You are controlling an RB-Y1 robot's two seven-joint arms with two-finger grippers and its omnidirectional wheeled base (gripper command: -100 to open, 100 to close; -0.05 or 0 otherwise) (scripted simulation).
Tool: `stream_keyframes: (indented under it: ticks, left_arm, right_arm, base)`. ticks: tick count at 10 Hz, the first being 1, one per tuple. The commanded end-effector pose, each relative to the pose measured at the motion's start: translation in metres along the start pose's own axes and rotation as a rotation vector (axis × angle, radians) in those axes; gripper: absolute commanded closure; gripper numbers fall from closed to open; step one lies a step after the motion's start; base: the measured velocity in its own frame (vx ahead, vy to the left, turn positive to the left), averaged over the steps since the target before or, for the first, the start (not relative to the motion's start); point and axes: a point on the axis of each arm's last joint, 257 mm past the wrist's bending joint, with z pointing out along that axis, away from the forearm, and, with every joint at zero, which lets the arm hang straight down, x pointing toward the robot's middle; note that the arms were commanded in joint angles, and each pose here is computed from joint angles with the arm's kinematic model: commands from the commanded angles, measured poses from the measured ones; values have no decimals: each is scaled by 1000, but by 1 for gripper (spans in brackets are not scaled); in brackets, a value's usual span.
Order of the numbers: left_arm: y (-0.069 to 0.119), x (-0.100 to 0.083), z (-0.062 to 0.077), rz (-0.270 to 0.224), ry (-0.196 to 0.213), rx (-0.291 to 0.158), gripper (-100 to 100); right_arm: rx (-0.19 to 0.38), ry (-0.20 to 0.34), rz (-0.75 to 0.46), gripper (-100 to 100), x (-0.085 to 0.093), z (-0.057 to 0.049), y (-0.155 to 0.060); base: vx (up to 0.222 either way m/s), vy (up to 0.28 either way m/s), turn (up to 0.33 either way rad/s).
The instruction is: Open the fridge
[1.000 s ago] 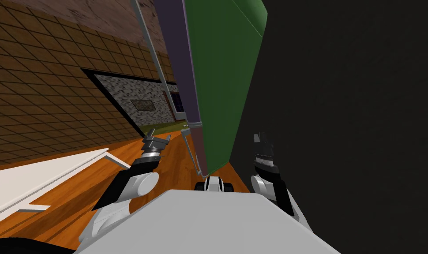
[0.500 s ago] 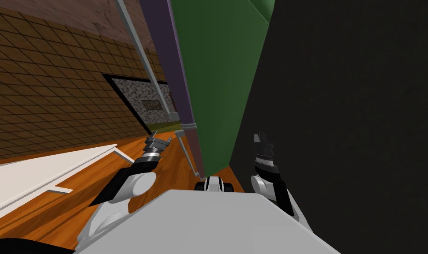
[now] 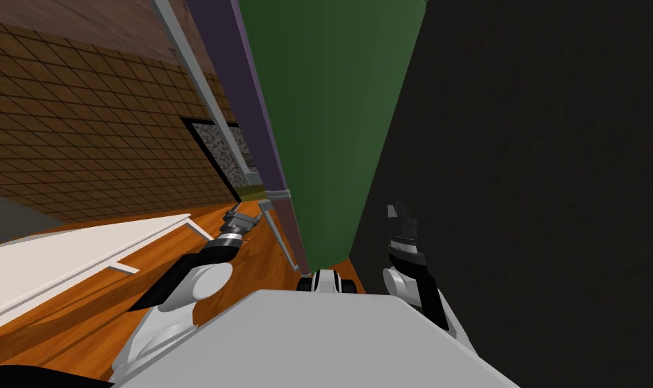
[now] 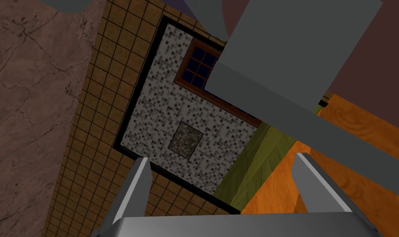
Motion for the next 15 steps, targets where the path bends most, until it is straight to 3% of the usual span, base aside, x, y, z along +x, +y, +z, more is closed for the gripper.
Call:
stream_keyframes:
  ticks: [1,7,8,10,11,12,15]
  left_arm:
    - [12,-6,0,-38,-7,-59,-100]
    - [18,-9,0,-66,-5,-114,-100]
    - [7,-13,0,-48,-15,-81,-100]
    - [3,-19,-1,-64,-29,-79,-100]
    - [-4,-21,0,-50,-32,-59,-100]
    - [-4,-22,-1,-51,-34,-59,100]
    - [4,-9,5,-63,3,-78,100]
  right_arm:
    - [0,0,0,0,0,0,0]
    - [0,0,0,0,0,0,0]
    - [0,0,0,0,0,0,0]
    - [0,0,0,0,0,0,0]
    - [0,0,0,0,0,0,0]
    - [0,0,0,0,0,0,0]
    - [0,0,0,0,0,0,0]
  base:
    - [97,-101,137]
    - [22,-70,66]
    - [32,-9,72]
    - [15,85,115]
    - [-8,41,14]
    - [-3,10,-2]
    - [-46,215,-78]
